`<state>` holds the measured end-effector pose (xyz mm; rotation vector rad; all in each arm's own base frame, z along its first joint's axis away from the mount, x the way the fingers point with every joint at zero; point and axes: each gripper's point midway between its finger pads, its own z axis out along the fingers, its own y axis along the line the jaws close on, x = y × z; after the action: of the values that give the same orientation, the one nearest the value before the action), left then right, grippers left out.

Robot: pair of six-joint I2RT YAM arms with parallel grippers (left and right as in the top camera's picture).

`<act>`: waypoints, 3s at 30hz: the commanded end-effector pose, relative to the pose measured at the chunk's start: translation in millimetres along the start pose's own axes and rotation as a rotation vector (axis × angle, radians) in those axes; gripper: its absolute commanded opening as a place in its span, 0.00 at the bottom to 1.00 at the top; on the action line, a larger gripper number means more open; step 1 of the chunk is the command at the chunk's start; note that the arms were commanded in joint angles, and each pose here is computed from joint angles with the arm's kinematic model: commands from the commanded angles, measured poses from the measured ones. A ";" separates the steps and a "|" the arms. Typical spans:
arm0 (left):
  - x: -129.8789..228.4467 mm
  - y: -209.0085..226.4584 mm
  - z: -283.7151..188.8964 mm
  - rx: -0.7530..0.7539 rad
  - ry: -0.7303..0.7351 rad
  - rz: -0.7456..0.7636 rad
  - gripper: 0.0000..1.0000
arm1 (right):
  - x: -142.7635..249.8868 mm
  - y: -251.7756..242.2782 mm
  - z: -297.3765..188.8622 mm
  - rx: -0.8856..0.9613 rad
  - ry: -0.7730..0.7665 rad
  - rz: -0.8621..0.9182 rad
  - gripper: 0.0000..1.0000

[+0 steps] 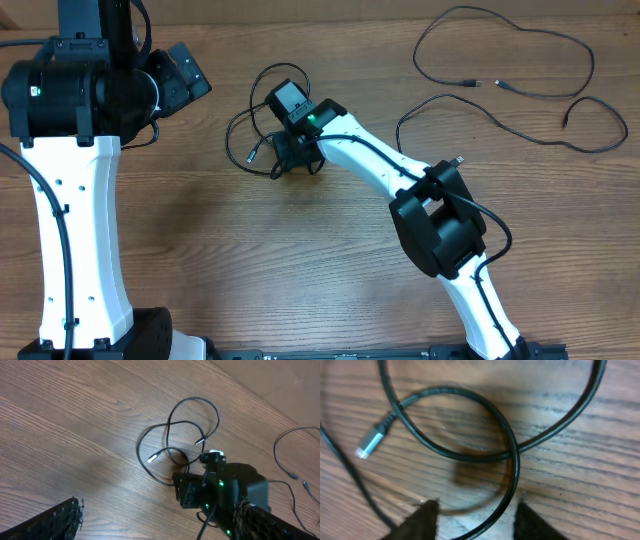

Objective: Untangle cables

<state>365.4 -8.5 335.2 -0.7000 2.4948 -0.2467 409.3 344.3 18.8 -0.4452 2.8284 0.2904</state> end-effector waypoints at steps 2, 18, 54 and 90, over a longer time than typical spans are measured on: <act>0.0 2.1 3.8 -0.017 0.003 0.022 0.99 | 2.6 -4.4 10.7 0.016 0.009 0.004 0.38; 1.6 3.0 3.8 -0.021 0.010 0.021 1.00 | -2.2 -8.3 3.6 0.048 0.001 0.004 0.04; -0.2 1.8 3.8 -0.016 0.002 0.021 1.00 | -143.4 37.7 -362.4 -0.105 -0.813 -0.028 0.04; 0.6 2.4 4.4 -0.019 0.007 0.021 1.00 | -110.7 23.2 -458.2 -0.223 -0.921 0.157 0.04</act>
<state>364.3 -8.5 334.5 -0.7014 2.4995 -0.2452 399.2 311.1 478.6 -0.1859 1.9405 0.7120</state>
